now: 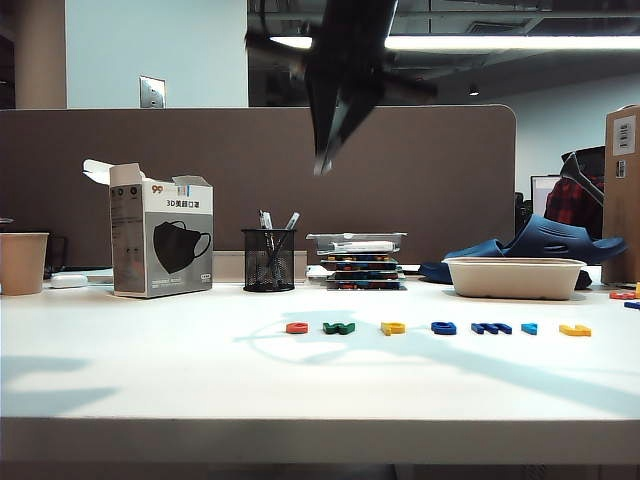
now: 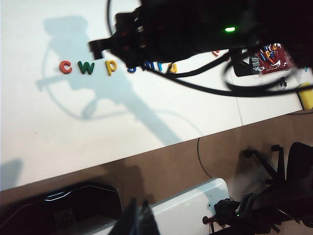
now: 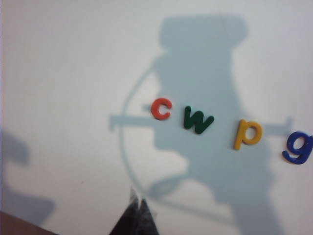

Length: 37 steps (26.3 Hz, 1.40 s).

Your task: Select the appropriate letters from the row of letter magnets placed on the table to arrange into the word "cup".

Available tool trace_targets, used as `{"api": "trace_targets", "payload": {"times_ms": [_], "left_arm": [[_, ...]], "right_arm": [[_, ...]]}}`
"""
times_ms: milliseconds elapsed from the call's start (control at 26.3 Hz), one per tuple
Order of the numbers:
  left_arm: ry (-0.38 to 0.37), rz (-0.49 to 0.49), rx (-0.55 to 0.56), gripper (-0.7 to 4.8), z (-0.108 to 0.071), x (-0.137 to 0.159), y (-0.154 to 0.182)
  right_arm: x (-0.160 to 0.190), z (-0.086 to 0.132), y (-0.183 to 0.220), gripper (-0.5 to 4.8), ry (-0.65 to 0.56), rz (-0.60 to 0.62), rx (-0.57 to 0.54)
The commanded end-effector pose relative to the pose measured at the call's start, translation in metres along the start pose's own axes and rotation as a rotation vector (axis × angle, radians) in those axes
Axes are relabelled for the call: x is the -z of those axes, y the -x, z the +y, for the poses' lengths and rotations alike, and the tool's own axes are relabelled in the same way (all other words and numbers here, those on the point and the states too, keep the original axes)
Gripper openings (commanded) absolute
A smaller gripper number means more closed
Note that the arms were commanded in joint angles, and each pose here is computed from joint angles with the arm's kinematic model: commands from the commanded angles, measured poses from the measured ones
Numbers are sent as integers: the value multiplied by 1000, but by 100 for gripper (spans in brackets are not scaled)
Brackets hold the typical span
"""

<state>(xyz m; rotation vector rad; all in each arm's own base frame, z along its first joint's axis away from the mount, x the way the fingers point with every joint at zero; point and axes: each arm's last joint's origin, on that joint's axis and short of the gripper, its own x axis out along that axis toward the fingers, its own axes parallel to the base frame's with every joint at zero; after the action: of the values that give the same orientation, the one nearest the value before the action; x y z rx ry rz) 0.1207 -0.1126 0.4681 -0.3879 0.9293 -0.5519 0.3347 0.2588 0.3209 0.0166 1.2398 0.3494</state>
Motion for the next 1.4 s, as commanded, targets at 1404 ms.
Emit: {"api": "trace_targets", "payload": {"times_ms": [1404], "left_arm": [[-7, -5, 7, -5, -1, 0, 1]], "right_arm": [[-3, 17, -119, 177, -28, 107, 48]]}}
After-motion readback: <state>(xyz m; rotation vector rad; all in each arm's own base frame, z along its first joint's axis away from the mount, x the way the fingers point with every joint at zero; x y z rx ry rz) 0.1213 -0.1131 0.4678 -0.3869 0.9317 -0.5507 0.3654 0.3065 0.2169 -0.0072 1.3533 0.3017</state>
